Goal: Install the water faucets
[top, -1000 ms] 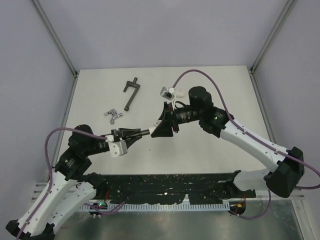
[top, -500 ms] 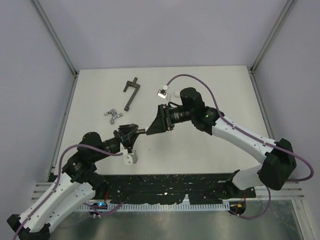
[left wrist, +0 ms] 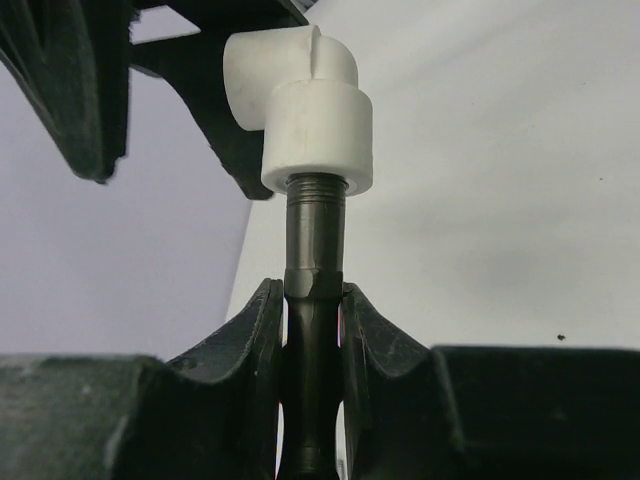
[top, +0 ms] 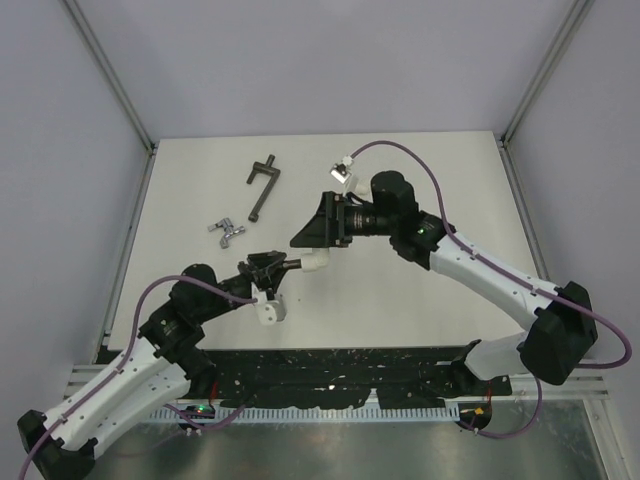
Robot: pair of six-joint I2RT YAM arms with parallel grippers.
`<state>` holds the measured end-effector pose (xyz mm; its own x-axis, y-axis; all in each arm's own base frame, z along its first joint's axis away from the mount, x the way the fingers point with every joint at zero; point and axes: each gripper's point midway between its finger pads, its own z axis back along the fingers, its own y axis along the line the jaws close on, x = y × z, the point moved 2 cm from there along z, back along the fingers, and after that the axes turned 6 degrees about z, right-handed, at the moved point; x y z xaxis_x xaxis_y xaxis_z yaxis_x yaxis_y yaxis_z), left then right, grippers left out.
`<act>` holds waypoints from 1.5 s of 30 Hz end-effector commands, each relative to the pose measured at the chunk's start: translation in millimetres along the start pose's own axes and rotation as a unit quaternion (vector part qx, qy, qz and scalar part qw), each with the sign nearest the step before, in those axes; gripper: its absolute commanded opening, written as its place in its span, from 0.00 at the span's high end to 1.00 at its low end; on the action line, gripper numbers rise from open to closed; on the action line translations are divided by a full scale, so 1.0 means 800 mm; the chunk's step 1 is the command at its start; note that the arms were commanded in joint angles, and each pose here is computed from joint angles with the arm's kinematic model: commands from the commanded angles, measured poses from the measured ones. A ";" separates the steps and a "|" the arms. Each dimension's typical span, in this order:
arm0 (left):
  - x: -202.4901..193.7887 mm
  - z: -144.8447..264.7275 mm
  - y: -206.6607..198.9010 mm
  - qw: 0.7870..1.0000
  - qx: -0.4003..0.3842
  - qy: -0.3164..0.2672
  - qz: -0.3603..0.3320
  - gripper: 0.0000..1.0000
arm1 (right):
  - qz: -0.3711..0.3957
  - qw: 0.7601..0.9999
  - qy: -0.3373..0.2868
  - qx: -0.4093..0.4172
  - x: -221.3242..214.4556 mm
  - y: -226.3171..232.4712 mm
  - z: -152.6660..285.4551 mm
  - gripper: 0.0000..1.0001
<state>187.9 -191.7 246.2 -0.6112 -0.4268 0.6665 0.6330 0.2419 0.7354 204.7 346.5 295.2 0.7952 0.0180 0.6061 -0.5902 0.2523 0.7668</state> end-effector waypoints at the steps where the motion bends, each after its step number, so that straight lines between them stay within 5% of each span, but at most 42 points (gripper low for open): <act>1: 0.030 -0.004 0.031 0.997 0.039 -0.038 0.058 1.00 | 0.071 0.994 -0.079 0.010 0.047 0.024 0.031 0.22; 3: 0.027 -0.006 0.032 0.994 0.033 -0.024 0.105 1.00 | 0.104 0.990 -0.098 0.000 0.057 0.019 0.047 0.20; 7: 0.033 -0.006 0.037 0.982 0.008 -0.010 0.190 1.00 | 0.285 0.950 -0.122 -0.037 0.072 0.017 0.087 0.11; 11: 0.052 -0.006 0.037 0.964 -0.045 -0.033 0.260 1.00 | 0.498 0.857 -0.113 -0.070 0.061 0.013 0.120 0.07; 13: 0.063 -0.005 0.039 0.953 -0.072 -0.047 0.292 1.00 | 0.606 0.787 -0.103 -0.060 0.050 0.015 0.131 0.07; 17: 0.088 0.001 0.040 0.919 -0.141 -0.061 0.362 1.00 | 0.699 0.708 -0.101 -0.022 0.029 0.035 0.140 0.07; 21: 0.106 0.002 0.038 0.870 -0.211 -0.057 0.443 1.00 | 0.734 0.669 -0.112 -0.018 0.028 0.055 0.145 0.07; 24: 0.114 0.002 0.032 0.817 -0.267 -0.049 0.509 1.00 | 0.744 0.659 -0.110 -0.007 0.026 0.061 0.143 0.08; 27: 0.120 0.005 0.028 0.787 -0.296 -0.039 0.539 1.00 | 0.748 0.655 -0.105 0.012 0.020 0.068 0.135 0.09; 39: 0.140 0.015 0.030 0.751 -0.331 -0.038 0.571 1.00 | 0.733 0.672 -0.054 0.090 -0.011 0.077 0.094 0.19; 45: 0.139 0.013 0.031 0.737 -0.329 -0.029 0.589 1.00 | 0.724 0.680 -0.052 0.104 -0.017 0.079 0.086 0.42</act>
<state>136.2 -224.5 319.9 0.5421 -0.2327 0.8075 0.8275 -0.0192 -0.5611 154.3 291.9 327.1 -0.6241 0.0949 0.7756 -0.7811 -0.1016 -0.6161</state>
